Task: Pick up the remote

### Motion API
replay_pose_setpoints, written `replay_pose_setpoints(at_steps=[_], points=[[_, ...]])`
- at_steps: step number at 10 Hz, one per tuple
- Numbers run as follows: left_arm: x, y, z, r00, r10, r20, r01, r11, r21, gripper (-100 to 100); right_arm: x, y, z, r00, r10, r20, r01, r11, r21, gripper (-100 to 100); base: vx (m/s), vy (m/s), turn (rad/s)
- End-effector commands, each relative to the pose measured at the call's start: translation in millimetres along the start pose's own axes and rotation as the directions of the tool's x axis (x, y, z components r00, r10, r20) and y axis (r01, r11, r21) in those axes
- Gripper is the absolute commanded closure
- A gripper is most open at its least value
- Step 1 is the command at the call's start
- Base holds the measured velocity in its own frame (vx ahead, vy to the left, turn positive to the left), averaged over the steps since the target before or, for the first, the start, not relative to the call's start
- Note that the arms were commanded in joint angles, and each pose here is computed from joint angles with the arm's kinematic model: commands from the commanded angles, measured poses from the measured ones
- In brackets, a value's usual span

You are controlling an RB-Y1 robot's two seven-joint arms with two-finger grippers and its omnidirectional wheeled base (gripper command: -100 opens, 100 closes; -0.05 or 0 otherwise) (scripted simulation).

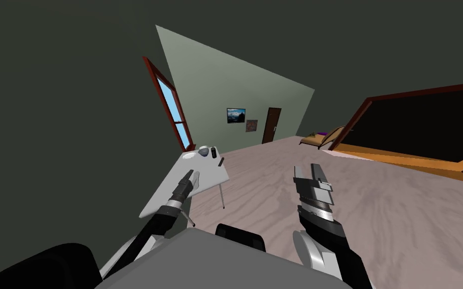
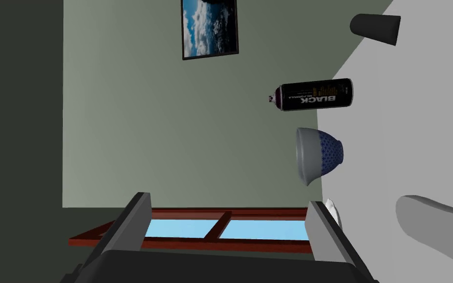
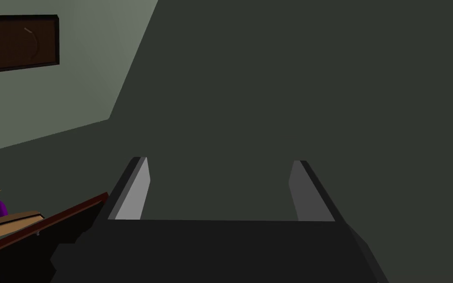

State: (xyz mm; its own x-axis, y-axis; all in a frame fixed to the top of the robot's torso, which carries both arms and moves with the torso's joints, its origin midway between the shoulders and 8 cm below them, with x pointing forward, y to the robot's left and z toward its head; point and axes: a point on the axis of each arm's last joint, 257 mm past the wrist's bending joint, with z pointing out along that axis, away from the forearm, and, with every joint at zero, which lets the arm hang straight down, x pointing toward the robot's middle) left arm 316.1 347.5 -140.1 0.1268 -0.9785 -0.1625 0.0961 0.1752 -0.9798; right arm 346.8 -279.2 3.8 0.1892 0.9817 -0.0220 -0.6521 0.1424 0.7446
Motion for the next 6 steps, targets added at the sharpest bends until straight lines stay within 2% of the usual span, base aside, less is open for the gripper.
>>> replay_pose_setpoints(at_steps=[1,3,4,5,6], points=[[-6.0,12.5,-8.4,1.000,0.016,0.001,-0.016,0.999,-0.040,-100,0.0,0.0,0.0,1.000,0.000,0.000,0.000,1.000,0.000,0,0.021,-0.006,-0.056],[-22.9,35.0,-27.6,0.997,0.070,-0.008,-0.071,0.987,-0.146,-100,0.0,0.0,0.0,1.000,0.000,0.000,0.000,1.000,0.000,0,0.036,-0.016,-0.176],[-25.4,42.1,-36.4,0.997,0.074,-0.006,-0.074,0.982,-0.174,-100,0.0,0.0,0.0,1.000,0.000,0.000,0.000,1.000,0.000,0,0.035,-0.010,-0.074],[-33.6,51.7,-46.1,0.995,0.099,-0.015,-0.100,0.970,-0.223,-100,-0.1,0.0,0.0,1.000,0.000,0.000,0.000,1.000,0.000,0,0.030,-0.016,-0.170],[-35.2,55.8,-51.9,0.995,0.101,-0.014,-0.101,0.965,-0.240,-100,0.0,0.0,0.0,1.000,0.000,0.000,0.000,1.000,0.000,0,0.023,-0.006,-0.071]])
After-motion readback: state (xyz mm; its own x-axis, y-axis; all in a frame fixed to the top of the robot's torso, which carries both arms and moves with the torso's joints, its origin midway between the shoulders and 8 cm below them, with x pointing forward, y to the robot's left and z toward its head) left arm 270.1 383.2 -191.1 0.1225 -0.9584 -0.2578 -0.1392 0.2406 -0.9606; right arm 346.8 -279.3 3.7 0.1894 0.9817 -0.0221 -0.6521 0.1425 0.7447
